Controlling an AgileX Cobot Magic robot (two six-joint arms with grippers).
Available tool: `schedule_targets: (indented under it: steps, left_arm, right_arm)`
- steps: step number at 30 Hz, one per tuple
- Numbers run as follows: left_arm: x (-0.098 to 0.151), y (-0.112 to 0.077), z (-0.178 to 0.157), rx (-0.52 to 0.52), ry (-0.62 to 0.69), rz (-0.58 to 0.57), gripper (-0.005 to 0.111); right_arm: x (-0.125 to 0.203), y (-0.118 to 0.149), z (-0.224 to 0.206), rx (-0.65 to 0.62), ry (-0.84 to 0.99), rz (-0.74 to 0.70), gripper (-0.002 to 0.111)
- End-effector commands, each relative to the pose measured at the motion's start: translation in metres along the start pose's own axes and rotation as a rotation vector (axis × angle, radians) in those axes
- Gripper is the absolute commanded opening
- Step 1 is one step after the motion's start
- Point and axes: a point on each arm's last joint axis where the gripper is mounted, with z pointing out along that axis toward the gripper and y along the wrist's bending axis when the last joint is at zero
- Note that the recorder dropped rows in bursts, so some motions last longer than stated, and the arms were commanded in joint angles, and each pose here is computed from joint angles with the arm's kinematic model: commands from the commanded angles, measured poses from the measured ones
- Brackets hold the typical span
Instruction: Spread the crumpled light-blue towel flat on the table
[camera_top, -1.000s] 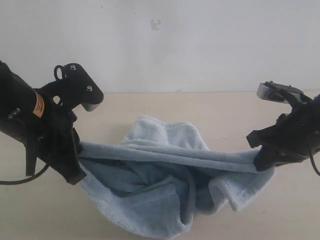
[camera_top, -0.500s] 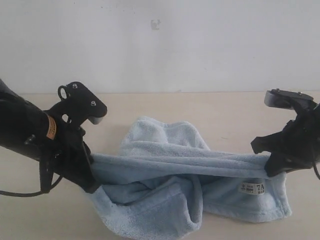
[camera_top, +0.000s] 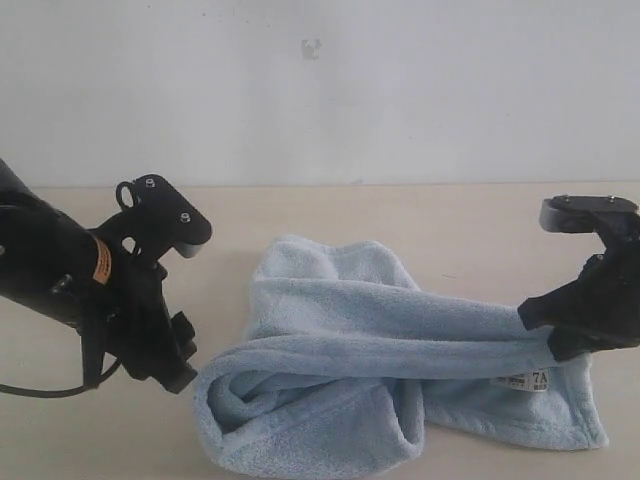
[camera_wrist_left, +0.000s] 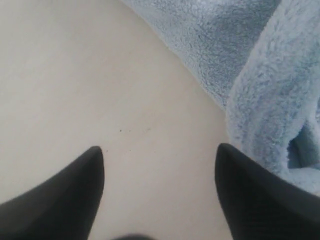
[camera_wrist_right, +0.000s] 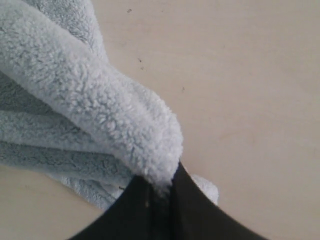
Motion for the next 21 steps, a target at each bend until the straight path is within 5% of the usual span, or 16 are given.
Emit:
schedule_targets:
  steps: [1,4,8,15,21]
  left_arm:
    - [-0.006,-0.004,-0.001,0.058,-0.043,-0.118,0.062]
    - [-0.014,-0.014,-0.004,0.145,-0.09,-0.231,0.06]
    - [-0.02,-0.04,-0.009,0.26,-0.139,0.028,0.054]
    - [-0.023,-0.081,-0.008,0.482,-0.269,0.303,0.038]
    - [-0.006,-0.091,0.032,0.521,-0.164,0.406,0.046]
  right_arm:
    - [0.0,-0.002,-0.002,0.01,-0.005,-0.027,0.001]
    - [0.0,-0.001,-0.002,0.001,-0.009,-0.013,0.001]
    - [0.0,0.001,-0.002,-0.021,-0.003,-0.001,0.001]
    - [-0.002,0.003,-0.002,-0.051,-0.031,0.059,0.001]
    - [-0.003,0.004,-0.002,-0.06,-0.037,0.07,0.001]
